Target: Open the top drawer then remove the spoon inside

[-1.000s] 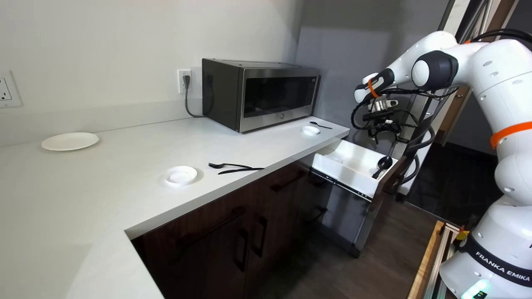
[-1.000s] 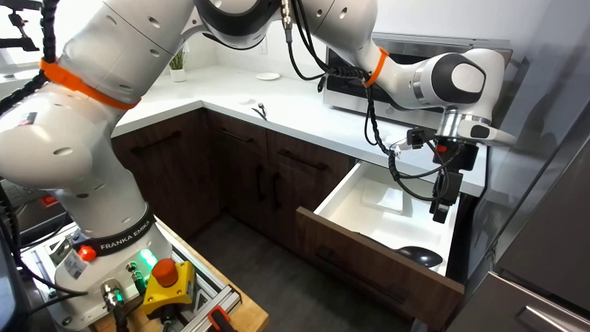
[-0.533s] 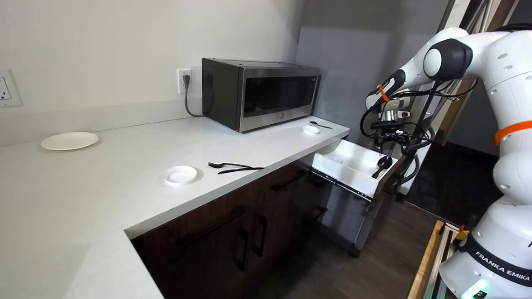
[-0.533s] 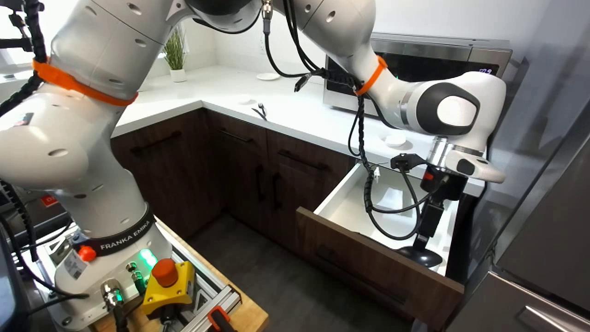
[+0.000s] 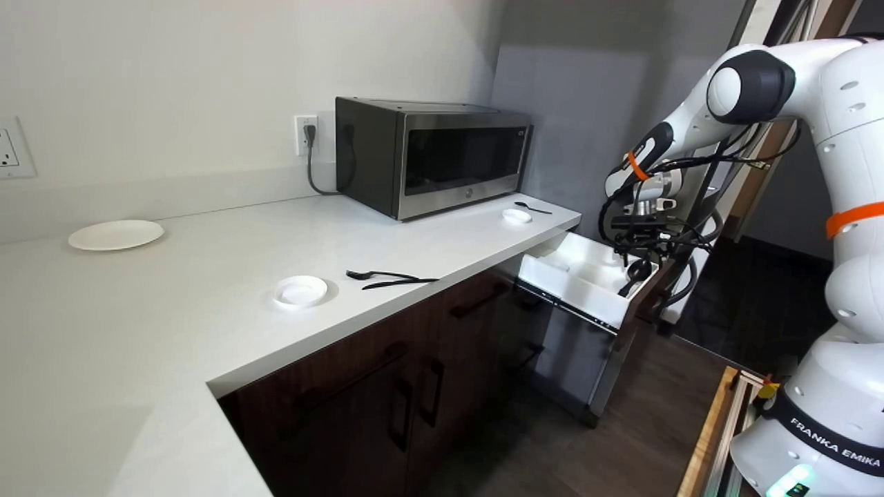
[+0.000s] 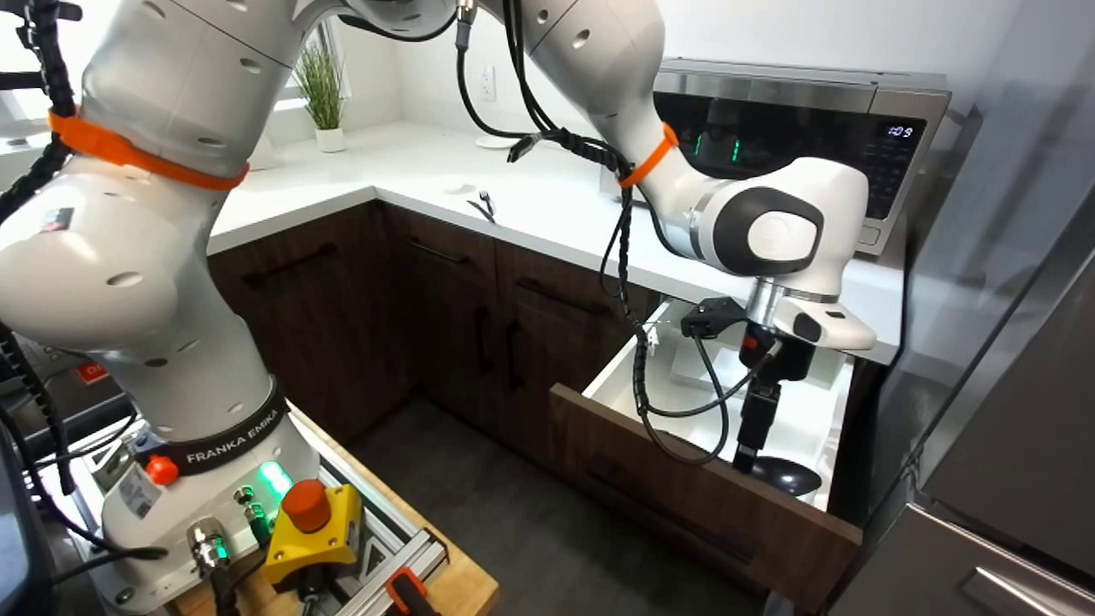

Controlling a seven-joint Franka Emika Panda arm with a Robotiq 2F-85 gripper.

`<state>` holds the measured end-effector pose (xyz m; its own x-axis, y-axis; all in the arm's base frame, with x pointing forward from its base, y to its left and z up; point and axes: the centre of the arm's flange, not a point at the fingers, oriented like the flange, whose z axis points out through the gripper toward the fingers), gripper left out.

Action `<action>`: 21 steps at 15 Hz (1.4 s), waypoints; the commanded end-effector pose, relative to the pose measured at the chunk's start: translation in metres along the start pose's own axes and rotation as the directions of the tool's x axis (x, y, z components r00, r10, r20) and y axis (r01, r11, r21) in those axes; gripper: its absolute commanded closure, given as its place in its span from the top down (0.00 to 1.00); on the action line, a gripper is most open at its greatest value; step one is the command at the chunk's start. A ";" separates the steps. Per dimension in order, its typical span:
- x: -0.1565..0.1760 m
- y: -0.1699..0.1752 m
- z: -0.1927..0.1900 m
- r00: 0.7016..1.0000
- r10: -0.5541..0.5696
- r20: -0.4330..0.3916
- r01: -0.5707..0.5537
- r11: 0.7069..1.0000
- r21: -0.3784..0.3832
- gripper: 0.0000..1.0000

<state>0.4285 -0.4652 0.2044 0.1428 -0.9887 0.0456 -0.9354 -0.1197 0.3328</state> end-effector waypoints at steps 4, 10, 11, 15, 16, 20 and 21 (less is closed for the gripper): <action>-0.024 -0.015 -0.006 0.999 -0.002 -0.041 0.003 1.000 0.020 1.00; -0.028 -0.032 -0.010 0.999 -0.033 -0.037 0.033 0.999 -0.003 1.00; -0.030 -0.035 -0.010 0.999 -0.034 -0.040 0.034 0.999 -0.006 1.00; -0.023 -0.046 -0.009 0.998 -0.043 -0.045 0.043 0.999 0.010 1.00; -0.020 -0.049 -0.009 0.998 -0.036 -0.049 0.037 0.999 0.012 1.00; -0.016 -0.063 -0.005 0.998 -0.043 -0.055 0.043 0.999 0.012 1.00; -0.013 -0.064 -0.003 0.998 -0.037 -0.051 0.037 0.999 0.009 1.00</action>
<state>0.4788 -0.4346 0.1979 0.2028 -0.9750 0.0908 -0.9302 -0.1629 0.3289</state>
